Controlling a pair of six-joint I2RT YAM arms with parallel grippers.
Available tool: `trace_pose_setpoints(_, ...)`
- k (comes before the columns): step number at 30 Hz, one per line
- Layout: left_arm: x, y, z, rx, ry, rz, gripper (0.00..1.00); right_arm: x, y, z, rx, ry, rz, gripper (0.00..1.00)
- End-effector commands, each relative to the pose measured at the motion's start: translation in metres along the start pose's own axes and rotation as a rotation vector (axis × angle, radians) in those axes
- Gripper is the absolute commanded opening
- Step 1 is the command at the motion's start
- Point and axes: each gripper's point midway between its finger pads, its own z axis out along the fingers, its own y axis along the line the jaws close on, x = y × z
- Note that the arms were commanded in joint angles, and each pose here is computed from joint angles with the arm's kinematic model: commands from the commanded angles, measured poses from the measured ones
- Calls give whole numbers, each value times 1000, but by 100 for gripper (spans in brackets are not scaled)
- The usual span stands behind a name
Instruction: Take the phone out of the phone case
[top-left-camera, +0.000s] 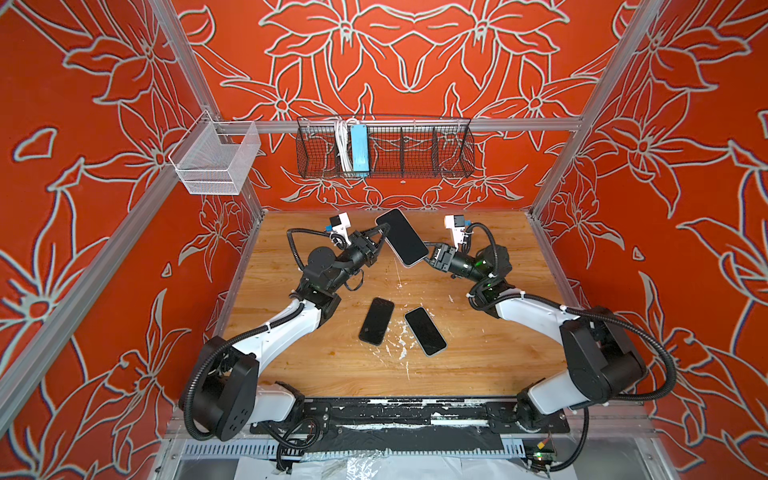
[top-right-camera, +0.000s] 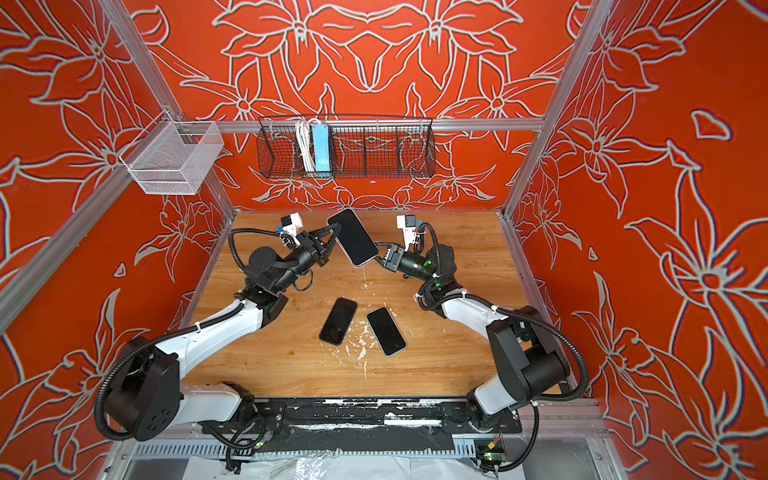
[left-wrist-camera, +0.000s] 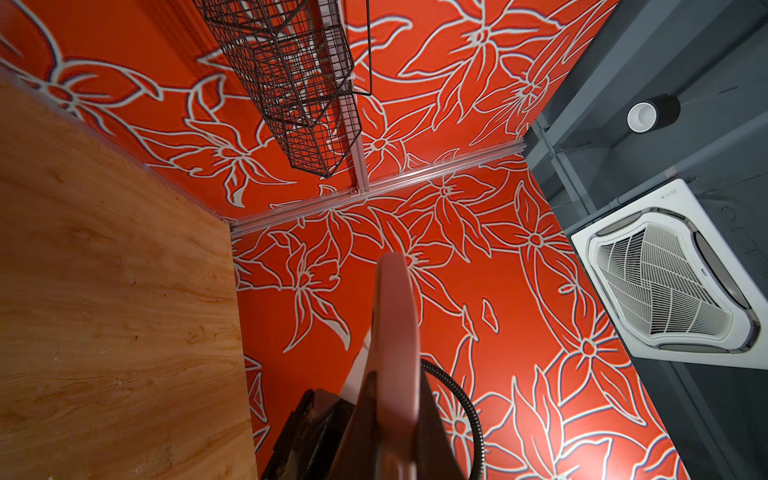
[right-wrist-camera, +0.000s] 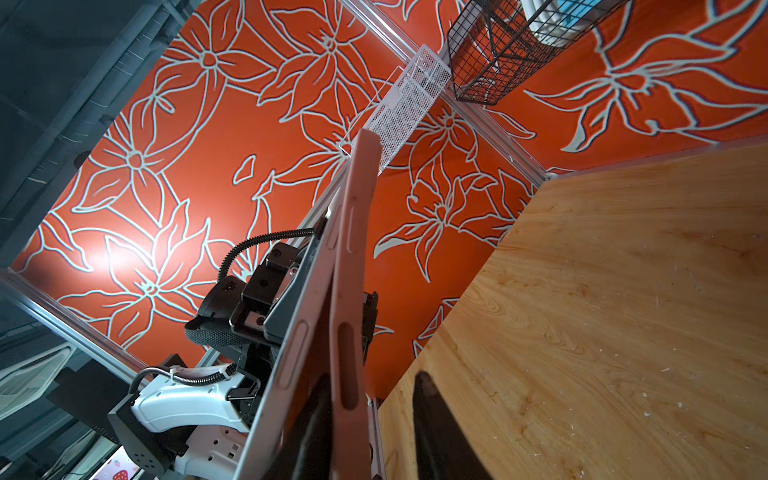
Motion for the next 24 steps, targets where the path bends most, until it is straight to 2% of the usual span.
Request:
trace_pose_setpoints(1,-8,-43,2,140,-13,66,0,0,0,-4,-2,-23,36,31)
trace_pose_setpoints(8,-11,-28,15,131,-4,59,0,3,4,-4,-18,-30,71,27)
trace_pose_setpoints(24,-14,9,36,45,18,96,0,-1,9,-24,18,-132,127,8)
